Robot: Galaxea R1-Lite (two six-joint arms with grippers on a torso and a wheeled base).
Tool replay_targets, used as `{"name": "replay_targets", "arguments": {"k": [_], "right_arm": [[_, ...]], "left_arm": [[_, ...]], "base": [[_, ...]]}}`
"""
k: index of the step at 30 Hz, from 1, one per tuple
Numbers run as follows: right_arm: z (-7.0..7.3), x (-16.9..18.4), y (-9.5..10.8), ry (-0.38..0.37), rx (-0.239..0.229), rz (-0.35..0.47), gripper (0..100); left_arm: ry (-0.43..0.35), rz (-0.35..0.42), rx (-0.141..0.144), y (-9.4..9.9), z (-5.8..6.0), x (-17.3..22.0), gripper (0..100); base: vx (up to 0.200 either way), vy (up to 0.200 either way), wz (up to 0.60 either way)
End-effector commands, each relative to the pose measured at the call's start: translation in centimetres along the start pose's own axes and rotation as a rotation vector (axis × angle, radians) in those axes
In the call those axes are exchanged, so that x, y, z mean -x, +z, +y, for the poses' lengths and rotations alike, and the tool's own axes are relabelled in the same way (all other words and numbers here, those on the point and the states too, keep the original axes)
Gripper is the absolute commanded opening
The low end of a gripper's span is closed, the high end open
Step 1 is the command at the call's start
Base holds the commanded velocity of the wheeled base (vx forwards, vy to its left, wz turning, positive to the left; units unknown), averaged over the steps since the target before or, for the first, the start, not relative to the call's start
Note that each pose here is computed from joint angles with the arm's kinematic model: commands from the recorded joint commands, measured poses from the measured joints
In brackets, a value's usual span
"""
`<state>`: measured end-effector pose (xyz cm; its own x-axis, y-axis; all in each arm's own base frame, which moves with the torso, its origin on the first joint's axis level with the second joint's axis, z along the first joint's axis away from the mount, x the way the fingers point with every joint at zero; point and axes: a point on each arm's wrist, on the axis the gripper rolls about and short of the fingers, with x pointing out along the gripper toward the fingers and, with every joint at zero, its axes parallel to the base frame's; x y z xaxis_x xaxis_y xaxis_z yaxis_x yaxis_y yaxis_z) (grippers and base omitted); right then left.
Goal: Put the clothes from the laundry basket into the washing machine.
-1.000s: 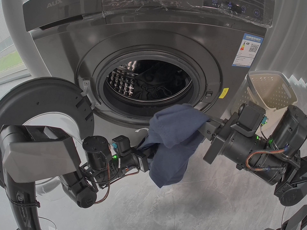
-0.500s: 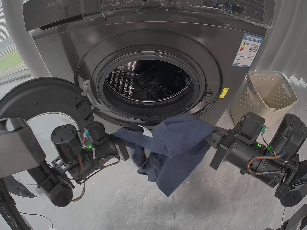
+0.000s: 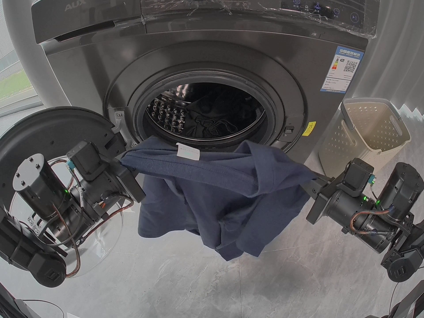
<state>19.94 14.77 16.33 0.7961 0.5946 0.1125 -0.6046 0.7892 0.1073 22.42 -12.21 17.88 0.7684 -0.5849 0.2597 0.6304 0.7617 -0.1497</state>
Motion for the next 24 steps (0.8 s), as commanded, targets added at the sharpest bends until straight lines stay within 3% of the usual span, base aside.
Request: {"name": "replay_targets", "arguments": {"k": [1,7,11,24], "right_arm": [[-0.6,-0.6,0.1,-0.022,0.003,-0.028,0],[-0.8,-1.9,-0.8,-0.062,0.009,-0.072,0],[-0.4,-2.0,-0.4,-0.047,0.003,-0.091,0],[-0.9,-2.8,0.9,-0.1,-0.001,-0.157,0]], "left_arm": [[-0.036,-0.082,-0.004,2.2,-1.0,0.5,0],[-0.054,-0.122,-0.002,3.4,-1.6,1.2,0],[-0.055,-0.135,-0.004,3.7,-1.6,1.2,0],[-0.039,-0.176,-0.015,4.8,-1.3,1.4,0]], "base": [[0.0,0.0,0.0],[0.0,0.0,0.0],[0.0,0.0,0.0],[0.0,0.0,0.0]]}}
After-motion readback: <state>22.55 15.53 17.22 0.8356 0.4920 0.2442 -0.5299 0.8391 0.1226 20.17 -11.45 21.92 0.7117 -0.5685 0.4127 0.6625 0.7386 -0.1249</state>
